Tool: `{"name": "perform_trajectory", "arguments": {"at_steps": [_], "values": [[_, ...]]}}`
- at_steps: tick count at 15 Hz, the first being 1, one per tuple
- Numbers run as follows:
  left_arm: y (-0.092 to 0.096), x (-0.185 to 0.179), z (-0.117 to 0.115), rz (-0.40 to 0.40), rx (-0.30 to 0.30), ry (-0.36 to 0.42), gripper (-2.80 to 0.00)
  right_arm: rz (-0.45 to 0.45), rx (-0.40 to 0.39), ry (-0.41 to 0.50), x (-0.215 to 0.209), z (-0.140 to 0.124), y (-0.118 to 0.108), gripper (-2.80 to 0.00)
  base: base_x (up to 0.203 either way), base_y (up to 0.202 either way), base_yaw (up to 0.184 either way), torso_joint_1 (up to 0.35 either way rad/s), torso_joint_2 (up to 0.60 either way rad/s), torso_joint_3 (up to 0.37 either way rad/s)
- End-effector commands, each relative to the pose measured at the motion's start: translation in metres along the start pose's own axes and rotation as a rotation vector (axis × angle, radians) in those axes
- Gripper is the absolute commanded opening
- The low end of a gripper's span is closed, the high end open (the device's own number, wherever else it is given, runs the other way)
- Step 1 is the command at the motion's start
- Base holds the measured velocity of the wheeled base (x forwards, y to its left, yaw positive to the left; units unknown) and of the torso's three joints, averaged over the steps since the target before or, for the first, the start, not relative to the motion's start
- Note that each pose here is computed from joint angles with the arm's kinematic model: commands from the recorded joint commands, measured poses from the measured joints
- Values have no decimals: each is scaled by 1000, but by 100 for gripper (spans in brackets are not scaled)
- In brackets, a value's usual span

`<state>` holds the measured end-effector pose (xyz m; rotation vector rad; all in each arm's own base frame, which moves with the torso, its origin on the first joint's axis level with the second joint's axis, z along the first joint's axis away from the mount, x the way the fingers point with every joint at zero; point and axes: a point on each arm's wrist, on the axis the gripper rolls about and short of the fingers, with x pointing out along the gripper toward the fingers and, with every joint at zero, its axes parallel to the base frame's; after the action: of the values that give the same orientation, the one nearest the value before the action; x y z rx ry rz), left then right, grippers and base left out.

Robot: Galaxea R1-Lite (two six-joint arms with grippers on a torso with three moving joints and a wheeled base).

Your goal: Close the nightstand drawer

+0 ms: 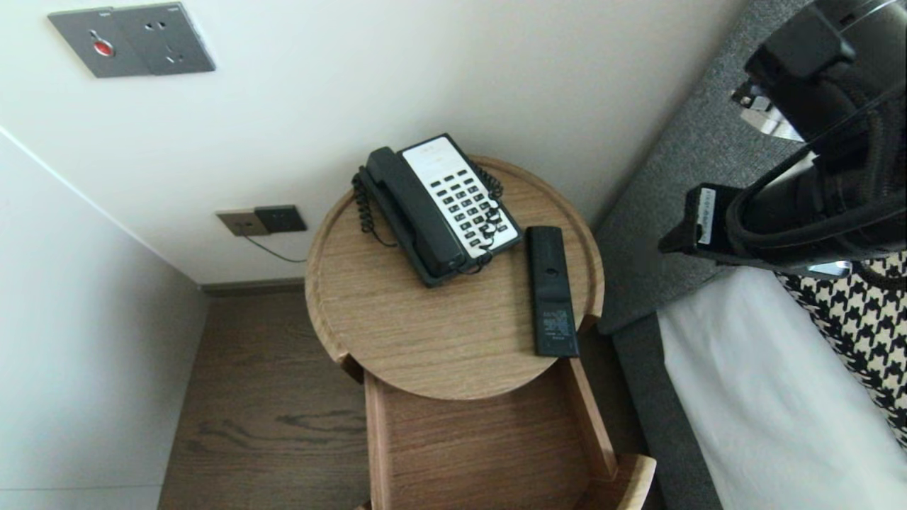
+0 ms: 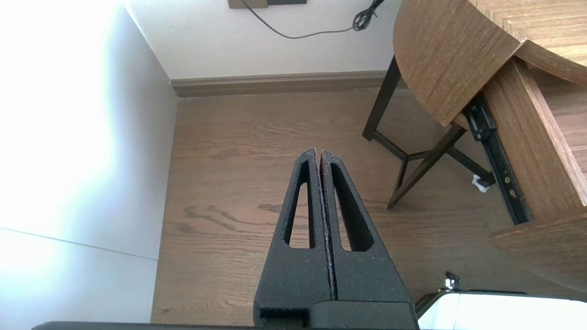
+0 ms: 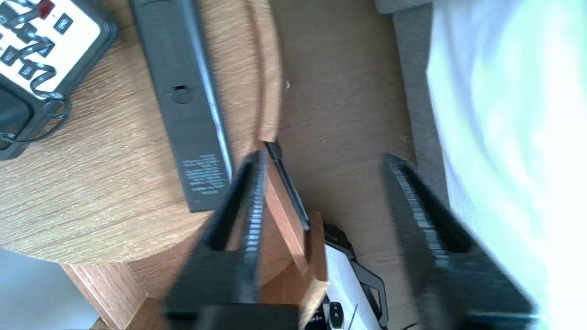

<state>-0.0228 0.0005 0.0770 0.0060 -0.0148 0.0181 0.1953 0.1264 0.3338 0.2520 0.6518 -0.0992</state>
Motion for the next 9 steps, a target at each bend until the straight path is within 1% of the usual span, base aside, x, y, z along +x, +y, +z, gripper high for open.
{"name": "perform_trajectory", "arguments": {"at_steps": [1,4,6,9], "values": [[0,0,0,0,0,0,-280,-3,27,-22,-13,1,-14,-280,0,0,0,0,0,0],[0,0,0,0,0,0,-280,-15,44,-18,-18,-2,-28,-280,0,0,0,0,0,0],[0,0,0,0,0,0,-280,-5,63,8,-22,-6,-39,-280,0,0,0,0,0,0],[0,0,0,-1,0,0,-280,-12,81,68,-24,-23,-57,-280,0,0,0,0,0,0]]}}
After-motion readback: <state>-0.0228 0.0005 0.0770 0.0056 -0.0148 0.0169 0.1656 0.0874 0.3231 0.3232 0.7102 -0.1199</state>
